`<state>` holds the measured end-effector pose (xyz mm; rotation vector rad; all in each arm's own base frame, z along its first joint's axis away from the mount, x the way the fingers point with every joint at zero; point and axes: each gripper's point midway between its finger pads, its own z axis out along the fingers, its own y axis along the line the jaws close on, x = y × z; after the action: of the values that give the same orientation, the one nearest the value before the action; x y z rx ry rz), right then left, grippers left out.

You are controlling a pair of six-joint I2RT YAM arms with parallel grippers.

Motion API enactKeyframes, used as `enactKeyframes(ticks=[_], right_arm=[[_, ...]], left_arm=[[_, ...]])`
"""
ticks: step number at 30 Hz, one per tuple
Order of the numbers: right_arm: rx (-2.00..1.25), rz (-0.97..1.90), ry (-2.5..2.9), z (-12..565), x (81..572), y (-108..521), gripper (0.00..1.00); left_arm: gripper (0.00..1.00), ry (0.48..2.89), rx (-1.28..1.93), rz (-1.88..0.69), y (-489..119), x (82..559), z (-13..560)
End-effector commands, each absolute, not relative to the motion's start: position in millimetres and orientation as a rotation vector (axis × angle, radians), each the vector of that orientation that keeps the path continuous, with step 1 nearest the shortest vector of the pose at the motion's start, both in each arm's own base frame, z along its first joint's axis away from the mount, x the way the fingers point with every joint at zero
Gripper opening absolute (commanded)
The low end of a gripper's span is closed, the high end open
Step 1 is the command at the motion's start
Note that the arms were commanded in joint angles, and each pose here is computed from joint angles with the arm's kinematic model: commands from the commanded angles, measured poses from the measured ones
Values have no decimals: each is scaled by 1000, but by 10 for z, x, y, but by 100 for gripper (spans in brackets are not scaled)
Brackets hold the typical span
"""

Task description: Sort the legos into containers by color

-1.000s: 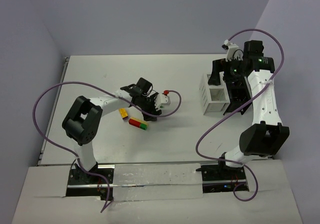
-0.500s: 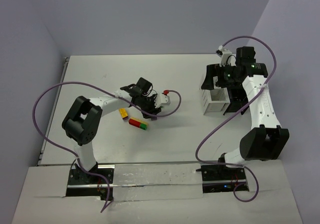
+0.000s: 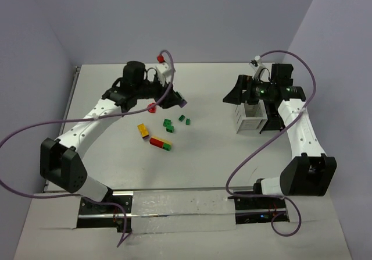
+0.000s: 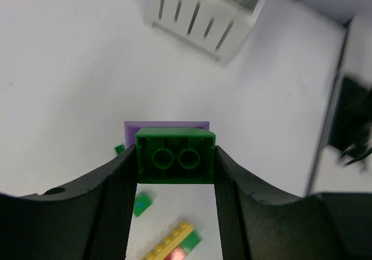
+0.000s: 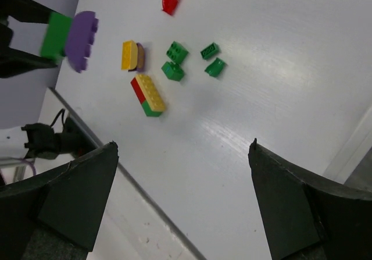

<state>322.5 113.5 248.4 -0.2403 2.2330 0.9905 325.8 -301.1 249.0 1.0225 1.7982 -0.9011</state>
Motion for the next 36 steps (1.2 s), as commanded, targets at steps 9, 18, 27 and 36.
enactKeyframes(ticks=[9, 18, 27, 36], right_arm=[[-732, 760, 1761, 3460, 3124, 1855, 100], [-926, 614, 1753, 3450, 3095, 2631, 100], [-1028, 597, 1768, 3359, 3040, 2925, 100], [-1049, 568, 1789, 3255, 3162, 3037, 96]], left_arm=[[0, 1891, 255, -1791, -2759, 3245, 3409], [0, 1922, 85, -1908, -2732, 3155, 3358], [0, 1950, 43, -1926, -2710, 3077, 3294], [0, 1959, 31, -1949, -2729, 3052, 3290]])
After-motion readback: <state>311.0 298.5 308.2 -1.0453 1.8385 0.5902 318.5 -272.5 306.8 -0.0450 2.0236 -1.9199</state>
